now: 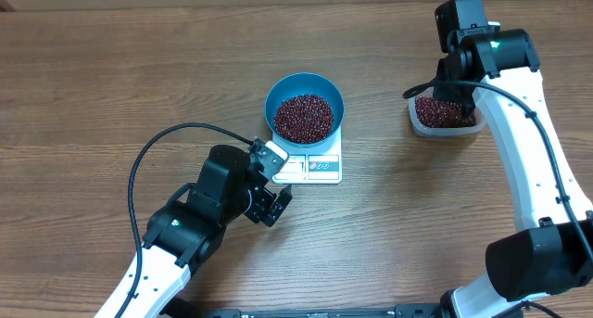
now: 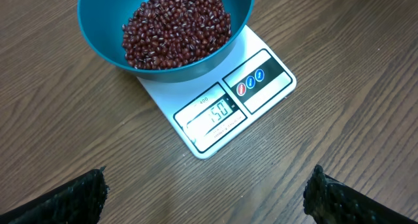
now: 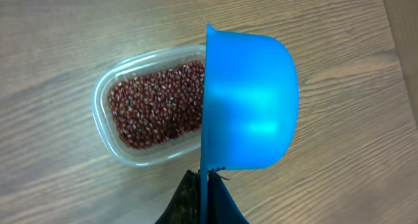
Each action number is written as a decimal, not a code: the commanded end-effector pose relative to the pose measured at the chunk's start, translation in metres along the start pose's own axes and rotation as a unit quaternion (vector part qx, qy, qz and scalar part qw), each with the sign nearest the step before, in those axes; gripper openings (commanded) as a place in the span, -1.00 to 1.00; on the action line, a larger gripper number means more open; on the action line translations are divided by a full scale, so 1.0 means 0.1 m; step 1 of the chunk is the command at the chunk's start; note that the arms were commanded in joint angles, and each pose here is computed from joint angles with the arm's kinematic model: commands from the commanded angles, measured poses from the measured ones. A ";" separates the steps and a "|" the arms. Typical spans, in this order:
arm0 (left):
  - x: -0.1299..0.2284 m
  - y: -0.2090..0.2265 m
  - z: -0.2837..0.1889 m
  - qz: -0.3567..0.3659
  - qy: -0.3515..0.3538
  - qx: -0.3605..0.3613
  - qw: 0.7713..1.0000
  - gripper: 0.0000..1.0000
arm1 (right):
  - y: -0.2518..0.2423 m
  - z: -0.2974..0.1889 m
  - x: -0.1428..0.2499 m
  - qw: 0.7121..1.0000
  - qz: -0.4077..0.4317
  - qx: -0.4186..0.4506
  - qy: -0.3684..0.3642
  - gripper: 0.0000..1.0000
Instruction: Scoop item into bowl and weigh 150g on scale
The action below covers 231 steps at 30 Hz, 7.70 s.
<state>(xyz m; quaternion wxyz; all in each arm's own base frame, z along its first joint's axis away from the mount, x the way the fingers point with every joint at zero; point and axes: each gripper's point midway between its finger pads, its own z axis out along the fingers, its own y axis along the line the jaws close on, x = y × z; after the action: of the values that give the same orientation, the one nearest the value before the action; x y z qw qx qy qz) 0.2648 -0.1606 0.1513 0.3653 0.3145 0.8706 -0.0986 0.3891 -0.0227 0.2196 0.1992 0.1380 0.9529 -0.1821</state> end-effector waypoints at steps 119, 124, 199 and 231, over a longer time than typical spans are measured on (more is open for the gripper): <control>0.04 -0.02 0.03 -0.003 0.007 0.002 1.000 0.99 | -0.09 0.38 0.61 0.966 0.198 -0.082 0.146 0.85; 0.04 -0.02 0.03 -0.003 0.006 0.001 1.000 0.99 | -0.01 0.05 0.52 0.967 0.163 -0.155 0.122 1.00; 0.11 -0.03 0.03 -0.004 0.021 0.005 1.000 0.99 | -0.03 -0.21 0.67 0.973 0.022 -0.200 0.109 1.00; -0.11 -0.09 -0.24 -0.109 0.031 0.061 0.992 0.99 | -0.03 -0.21 0.67 0.973 0.022 -0.201 0.109 1.00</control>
<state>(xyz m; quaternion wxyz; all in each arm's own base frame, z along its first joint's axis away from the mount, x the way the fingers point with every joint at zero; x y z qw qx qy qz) 0.2436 -0.1619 0.1591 0.2969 0.2547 0.9043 -0.1712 0.3180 -0.0050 0.1997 0.1042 0.1446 0.9835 0.0313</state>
